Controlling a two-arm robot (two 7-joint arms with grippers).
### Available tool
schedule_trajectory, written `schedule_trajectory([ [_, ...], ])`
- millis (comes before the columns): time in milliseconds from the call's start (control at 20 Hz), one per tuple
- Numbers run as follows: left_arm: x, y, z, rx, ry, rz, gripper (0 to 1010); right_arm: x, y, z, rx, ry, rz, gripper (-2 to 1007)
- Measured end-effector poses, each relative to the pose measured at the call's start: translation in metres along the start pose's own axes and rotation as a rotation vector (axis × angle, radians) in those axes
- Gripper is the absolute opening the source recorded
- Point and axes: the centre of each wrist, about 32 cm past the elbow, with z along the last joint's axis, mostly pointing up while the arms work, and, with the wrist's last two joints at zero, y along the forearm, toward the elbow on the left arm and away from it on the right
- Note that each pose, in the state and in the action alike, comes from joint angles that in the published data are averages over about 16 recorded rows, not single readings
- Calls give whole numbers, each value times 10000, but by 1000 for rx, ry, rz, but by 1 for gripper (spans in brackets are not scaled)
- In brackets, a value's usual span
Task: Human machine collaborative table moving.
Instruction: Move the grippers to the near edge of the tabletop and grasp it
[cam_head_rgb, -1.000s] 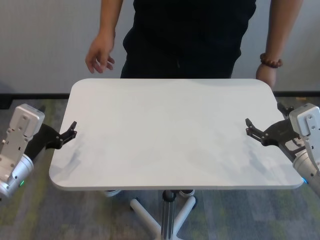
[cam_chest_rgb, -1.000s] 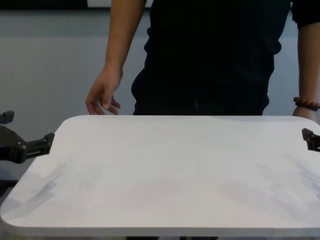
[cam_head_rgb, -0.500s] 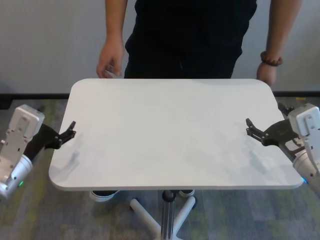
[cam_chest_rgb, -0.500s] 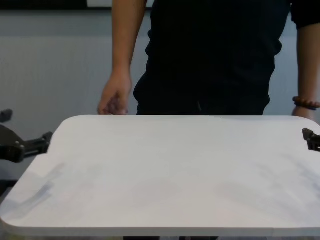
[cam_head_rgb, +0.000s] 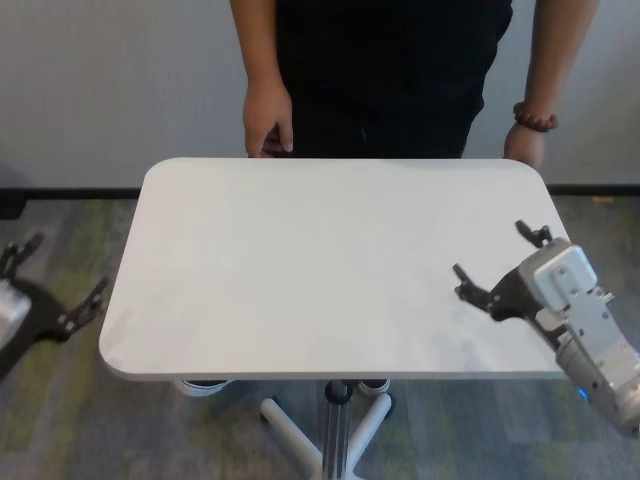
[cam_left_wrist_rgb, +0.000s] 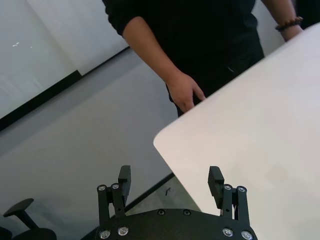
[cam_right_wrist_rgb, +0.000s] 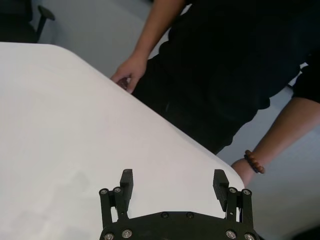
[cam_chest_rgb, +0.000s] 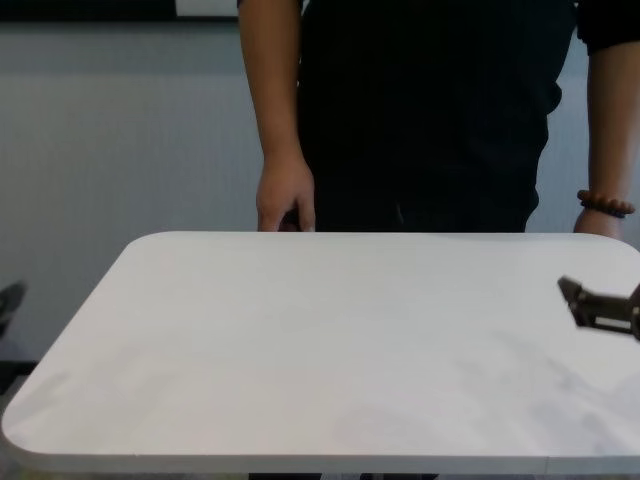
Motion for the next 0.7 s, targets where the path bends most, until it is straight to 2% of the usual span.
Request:
schedule_trajectory([
  [200,45,309,-33,-21,-52,-22,1001,-153,-191,123,-25,-48,39,1005],
  [400,68,567,-68,-34,-113,-60,1002,-300,-417,211,-71,-90,77,1005],
  [700,22,823,-107,-44,-214,-132,1001,-495,-737,293,-165,-158,123,1005],
])
